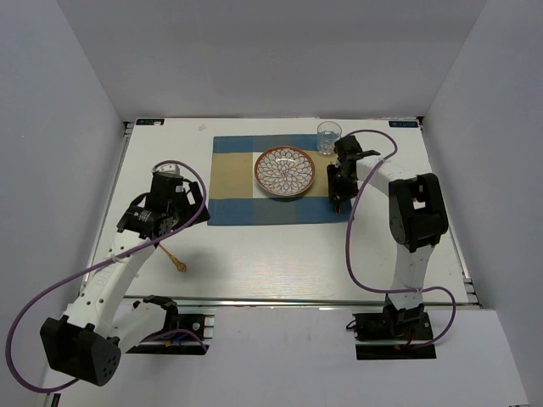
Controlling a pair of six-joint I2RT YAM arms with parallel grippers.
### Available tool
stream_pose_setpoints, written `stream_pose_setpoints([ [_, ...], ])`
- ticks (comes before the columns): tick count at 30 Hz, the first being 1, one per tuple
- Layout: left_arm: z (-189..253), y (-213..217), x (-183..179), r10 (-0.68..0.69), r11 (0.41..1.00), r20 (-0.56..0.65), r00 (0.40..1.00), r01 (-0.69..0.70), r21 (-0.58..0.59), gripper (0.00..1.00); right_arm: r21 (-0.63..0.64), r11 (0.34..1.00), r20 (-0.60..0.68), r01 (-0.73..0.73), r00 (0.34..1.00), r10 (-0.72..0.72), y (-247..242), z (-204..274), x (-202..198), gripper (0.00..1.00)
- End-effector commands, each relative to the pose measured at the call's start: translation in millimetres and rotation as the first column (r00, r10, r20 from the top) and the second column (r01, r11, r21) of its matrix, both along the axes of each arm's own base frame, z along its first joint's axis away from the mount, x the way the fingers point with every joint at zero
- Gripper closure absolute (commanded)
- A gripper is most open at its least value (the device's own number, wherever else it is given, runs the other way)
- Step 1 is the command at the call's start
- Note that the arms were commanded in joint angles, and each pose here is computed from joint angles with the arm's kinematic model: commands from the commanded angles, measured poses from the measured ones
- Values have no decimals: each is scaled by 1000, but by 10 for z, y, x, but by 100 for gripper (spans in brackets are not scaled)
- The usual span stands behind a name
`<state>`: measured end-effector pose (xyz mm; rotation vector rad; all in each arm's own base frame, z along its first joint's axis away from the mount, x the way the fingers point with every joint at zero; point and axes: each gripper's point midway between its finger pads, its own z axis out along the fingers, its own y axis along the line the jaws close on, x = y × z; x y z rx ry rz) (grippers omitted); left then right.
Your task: Set the dinner table for one person
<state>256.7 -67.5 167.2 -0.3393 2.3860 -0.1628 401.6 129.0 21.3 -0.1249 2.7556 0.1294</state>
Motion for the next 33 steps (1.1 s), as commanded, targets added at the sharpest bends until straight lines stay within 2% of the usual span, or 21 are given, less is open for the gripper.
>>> stream_pose_setpoints([
  [1, 37, -26, 20, -13, 1000, 29, 1000, 13, -10, 2, -9, 1000, 48, -11, 999, 11, -9, 169, 87, 47],
  [2, 31, -25, 18, -13, 1000, 26, 1000, 13, -9, 2, -1, 1000, 56, -13, 998, 14, 2, 221, 87, 44],
  [3, 31, -27, 17, -14, 1000, 27, 1000, 14, -11, 2, 19, 1000, 63, -24, 998, 22, 45, 262, 87, 32],
  [4, 31, -29, 16, -16, 1000, 27, 1000, 16, -11, 2, 32, 999, 72, -26, 997, 23, 53, 314, 93, 27],
  [5, 35, -29, 23, -14, 1000, 30, 999, 14, -12, 2, 47, 998, 99, -31, 995, 26, 78, 441, 102, 25],
  [6, 28, -23, 19, -11, 1000, 27, 1000, 11, -10, 2, 75, 996, 101, -39, 994, 31, 122, 488, 76, 11],
  [11, -34, 48, 34, 58, 998, 6, 998, -58, -11, 2, 218, 968, 264, -127, 962, 67, 333, 1171, -36, 11],
  [12, -58, 171, 54, 116, 992, 0, 993, -116, 41, 2, 238, 962, 260, -132, 963, 68, 339, 1156, -144, 11],
  [13, -192, 264, 22, 195, 979, -69, 978, -190, 74, 2, 258, 956, 298, -142, 953, 61, 357, 1249, -161, 11],
  [14, -224, 391, 40, 253, 961, -72, 965, -241, 139, 2, 296, 939, 357, -174, 932, 61, 396, 1487, -253, 11],
  [15, -294, 526, 48, 313, 941, -94, 945, -295, 169, 2, 324, 931, 327, -167, 943, 56, 397, 1355, -409, 11],
  [16, -448, 609, 8, 379, 917, -175, 908, -344, 204, 2, 374, 899, 393, -228, 917, 69, 498, 1566, -479, 11],
  [17, -513, 777, 5, 448, 887, -202, 871, -406, 218, 2, 400, 884, 391, -242, 917, 74, 530, 1554, -562, 11],
  [19, -671, 948, 22, 510, 859, -246, 824, -471, 200, 2, 450, 846, 368, -286, 923, 117, 640, 1450, -823, 11],
  [20, -805, 1149, 12, 557, 830, -300, 775, -532, 167, 2, 483, 818, 356, -312, 924, 142, 703, 1400, -988, 11],
  [24, -1115, 1335, 18, 567, 797, -429, 703, -599, 73, 2, 528, 753, 411, -392, 894, 177, 810, 1421, -1268, 11],
  [25, -1154, 1337, 29, 568, 791, -442, 694, -608, 63, 2, 552, 742, 382, -380, 906, 180, 817, 1281, -1396, 11],
  [28, -1270, 1270, 94, 562, 779, -469, 681, -626, 25, 2, 593, 693, 400, -410, 897, 189, 846, 1263, -1509, 11],
  [31, -1406, 1242, 72, 583, 743, -503, 638, -669, 13, 3, 604, 661, 406, -445, 886, 226, 928, 1277, -1604, 11],
  [33, -1533, 1217, 16, 596, 723, -524, 608, -691, 20, 8, 607, 649, 414, -459, 879, 235, 950, 1314, -1635, 11],
])
